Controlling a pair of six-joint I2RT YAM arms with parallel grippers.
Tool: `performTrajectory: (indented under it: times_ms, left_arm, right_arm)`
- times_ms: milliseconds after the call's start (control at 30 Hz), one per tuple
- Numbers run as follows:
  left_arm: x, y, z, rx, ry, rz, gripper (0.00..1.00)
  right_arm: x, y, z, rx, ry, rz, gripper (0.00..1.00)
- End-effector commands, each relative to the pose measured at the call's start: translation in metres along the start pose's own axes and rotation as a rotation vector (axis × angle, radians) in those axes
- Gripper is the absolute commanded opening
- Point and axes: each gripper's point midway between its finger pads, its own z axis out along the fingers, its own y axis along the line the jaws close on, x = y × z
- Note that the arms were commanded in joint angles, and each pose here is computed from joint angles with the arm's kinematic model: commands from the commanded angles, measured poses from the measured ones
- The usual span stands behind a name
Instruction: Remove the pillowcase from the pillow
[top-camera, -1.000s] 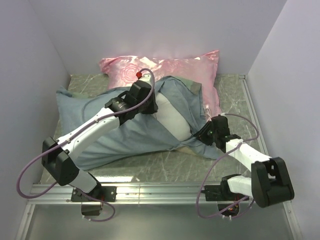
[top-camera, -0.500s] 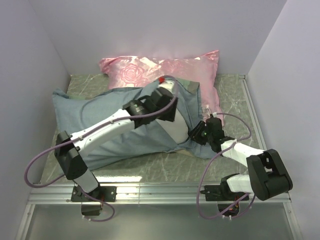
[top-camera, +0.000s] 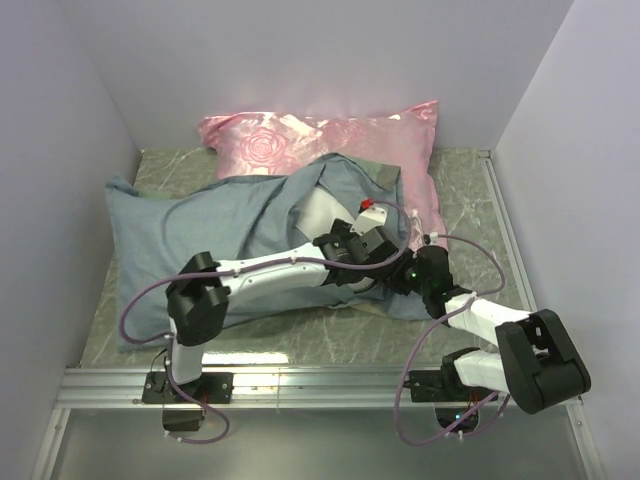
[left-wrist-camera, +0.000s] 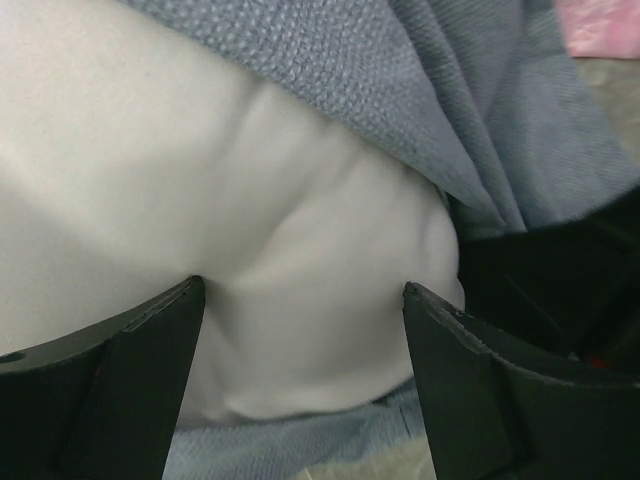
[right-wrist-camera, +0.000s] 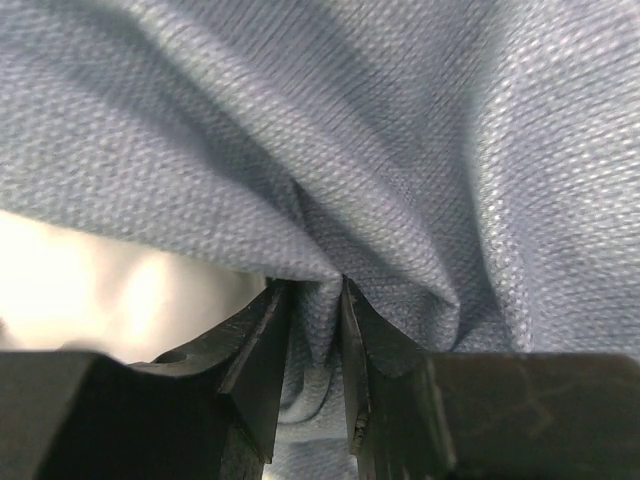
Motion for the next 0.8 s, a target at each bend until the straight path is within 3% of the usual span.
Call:
performTrajectory:
  times_ms: [0, 100, 133, 233, 267, 600, 700, 767]
  left_arm:
    - [0.006, -0.007, 0.019, -0.045, 0.004, -0.024, 0.86]
    - [0.018, -0.008, 0.037, -0.06, 0.025, -0.022, 0.83]
    - [0.021, -0.01, 0.042, -0.053, 0.035, -0.023, 0.69]
    - [0.02, -0.005, 0.05, -0.068, 0.054, -0.019, 0.13]
    - [0.015, -0.004, 0.046, -0.07, 0.049, -0.018, 0.0]
    - [-0.089, 0.028, -0.067, 0.071, -0.159, -0.154, 0.0]
    - [-0.106, 0.045, -0.086, 0.116, -0.189, -0.202, 0.0]
    - [-0.114, 0.047, -0.098, 0.15, -0.21, -0.216, 0.0]
  right_arm:
    - [-0.002, 0.026, -0.004, -0.129, -0.013, 0.018, 0.34]
    - [0.001, 0.031, -0.006, -0.171, -0.011, 0.034, 0.35]
    - [0.0, 0.035, -0.007, -0.193, -0.016, 0.03, 0.35]
    - [0.0, 0.034, -0.008, -0.194, -0.013, 0.034, 0.34]
    - [0.0, 0.034, -0.008, -0.19, -0.016, 0.027, 0.35]
    - [-0.021, 0.029, -0.022, -0.093, -0.109, -0.004, 0.39]
    - [-0.021, 0.022, -0.027, -0.075, -0.127, 0.007, 0.34]
    - [-0.025, 0.019, -0.027, -0.057, -0.143, 0.007, 0.26]
